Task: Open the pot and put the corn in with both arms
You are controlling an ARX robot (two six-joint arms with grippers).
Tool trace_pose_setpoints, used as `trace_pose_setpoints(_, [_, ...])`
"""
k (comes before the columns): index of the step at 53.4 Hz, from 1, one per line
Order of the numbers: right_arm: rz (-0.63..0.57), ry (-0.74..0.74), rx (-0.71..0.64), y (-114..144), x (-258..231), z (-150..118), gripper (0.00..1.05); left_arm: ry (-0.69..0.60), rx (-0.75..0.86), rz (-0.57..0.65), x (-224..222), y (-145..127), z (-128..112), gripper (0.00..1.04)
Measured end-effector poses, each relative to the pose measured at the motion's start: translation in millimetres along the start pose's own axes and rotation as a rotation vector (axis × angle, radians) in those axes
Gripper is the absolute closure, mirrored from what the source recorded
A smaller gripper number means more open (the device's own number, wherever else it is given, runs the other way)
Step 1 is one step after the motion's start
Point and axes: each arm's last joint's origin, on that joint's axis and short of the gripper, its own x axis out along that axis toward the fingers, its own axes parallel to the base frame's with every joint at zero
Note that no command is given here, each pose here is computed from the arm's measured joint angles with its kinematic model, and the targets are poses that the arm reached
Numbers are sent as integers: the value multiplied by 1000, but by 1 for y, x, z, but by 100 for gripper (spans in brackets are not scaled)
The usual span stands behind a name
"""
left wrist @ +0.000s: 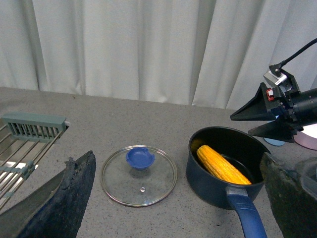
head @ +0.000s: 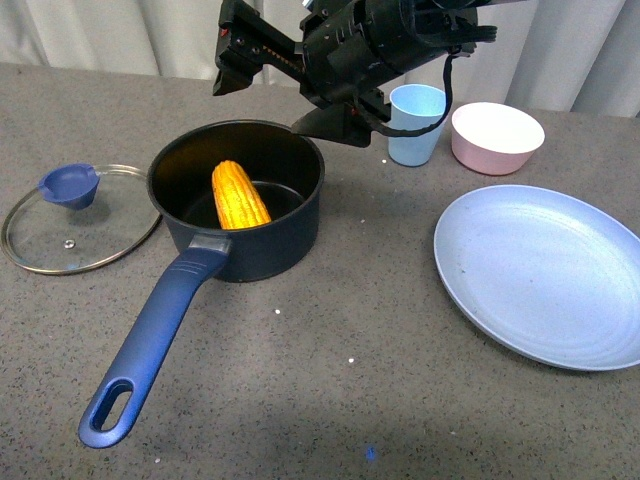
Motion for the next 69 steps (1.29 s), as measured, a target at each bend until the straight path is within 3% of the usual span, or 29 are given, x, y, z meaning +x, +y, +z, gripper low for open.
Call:
trace_pose_setpoints(17, [-279, -367, -184, 8, -97, -6, 9, 0, 0, 0, 0, 0, 0, 6])
trace_pose_setpoints(26, [-481, -516, -131, -6, -176, -57, 9, 0, 0, 0, 0, 0, 0, 6])
trace_pose_setpoints(40, [-699, -642, -88, -18, -233, -128, 10, 0, 0, 0, 0, 0, 0, 6])
trace_pose_setpoints(45, [-696, -835, -285, -21, -248, -152, 28, 0, 0, 0, 0, 0, 0, 6])
trace_pose_setpoints(50, [-702, -925, -381, -19, -262, -165, 44, 0, 0, 0, 0, 0, 0, 6])
trace_pose_setpoints(62, [-722, -918, -422, -21, -277, -188, 79, 0, 0, 0, 0, 0, 0, 6])
trace_pose_setpoints(68, [-727, -920, -430, -26, -281, -204, 104, 0, 0, 0, 0, 0, 0, 6])
trace_pose_setpoints(69, [-728, -914, -429, -26, -281, -206, 103, 0, 0, 0, 0, 0, 0, 6])
